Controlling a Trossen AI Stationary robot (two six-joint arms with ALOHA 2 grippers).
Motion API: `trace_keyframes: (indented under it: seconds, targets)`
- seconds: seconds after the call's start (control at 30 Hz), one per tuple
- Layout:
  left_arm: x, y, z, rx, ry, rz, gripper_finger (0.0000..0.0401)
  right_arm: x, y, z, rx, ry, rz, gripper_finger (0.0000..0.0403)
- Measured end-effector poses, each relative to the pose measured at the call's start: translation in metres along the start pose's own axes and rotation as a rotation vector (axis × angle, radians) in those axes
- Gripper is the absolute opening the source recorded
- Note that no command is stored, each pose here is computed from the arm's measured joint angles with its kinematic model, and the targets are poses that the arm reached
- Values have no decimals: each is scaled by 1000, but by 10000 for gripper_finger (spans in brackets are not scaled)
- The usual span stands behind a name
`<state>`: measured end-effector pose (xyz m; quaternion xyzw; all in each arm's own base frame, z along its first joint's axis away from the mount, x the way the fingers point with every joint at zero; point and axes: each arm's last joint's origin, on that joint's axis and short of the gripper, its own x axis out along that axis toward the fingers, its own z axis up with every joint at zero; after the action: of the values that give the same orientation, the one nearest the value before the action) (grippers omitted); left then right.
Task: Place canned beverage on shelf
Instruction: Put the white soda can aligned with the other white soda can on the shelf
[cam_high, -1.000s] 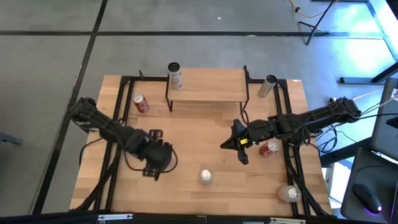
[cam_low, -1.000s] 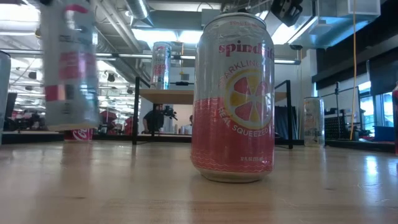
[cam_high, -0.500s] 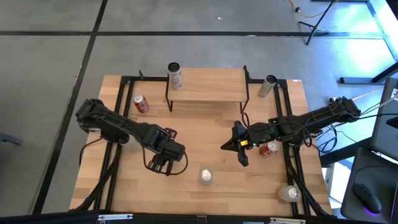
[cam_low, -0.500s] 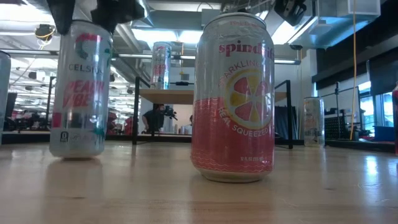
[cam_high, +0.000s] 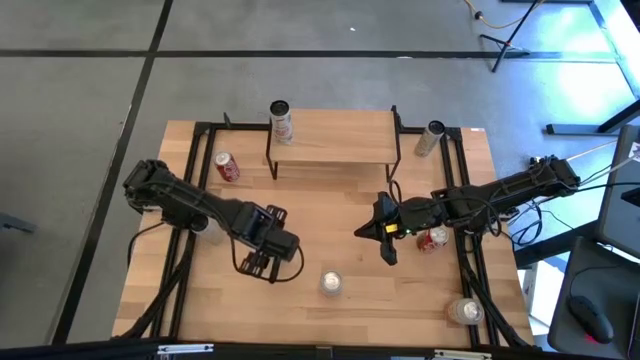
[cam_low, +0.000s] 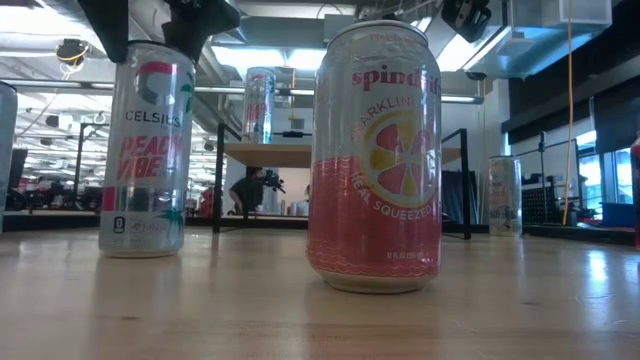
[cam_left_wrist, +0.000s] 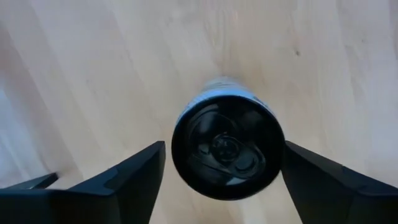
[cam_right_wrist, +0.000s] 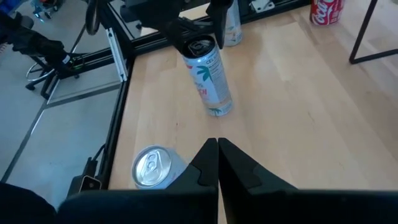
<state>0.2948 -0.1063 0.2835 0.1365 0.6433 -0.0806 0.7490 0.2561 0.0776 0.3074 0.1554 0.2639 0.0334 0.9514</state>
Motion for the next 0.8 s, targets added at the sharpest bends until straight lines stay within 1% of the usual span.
trace_keyframes:
  seconds: [0.1,0.23,0.33,0.5,0.6,0.7,0.8]
  targets:
    - [-4,-3,0,9,2,13,311,0,0,0,0,0,0,1]
    - [-23,-5,4,-23,-42,8,317,0,0,0,0,0,0,1]
    - [-43,-6,9,-87,-96,-17,318,0,0,0,-4,-3,-5,1]
    - [-71,-8,8,-234,-160,-57,318,0,-1,2,-21,-42,-60,1]
    - [-88,-18,-2,-316,-245,-41,318,0,-1,5,-16,-73,-66,1]
    - [-98,-31,-20,-402,-316,17,318,0,0,7,-11,-104,-58,3]
    - [-101,-44,-38,-503,-378,30,318,4,1,9,-12,-125,-60,22]
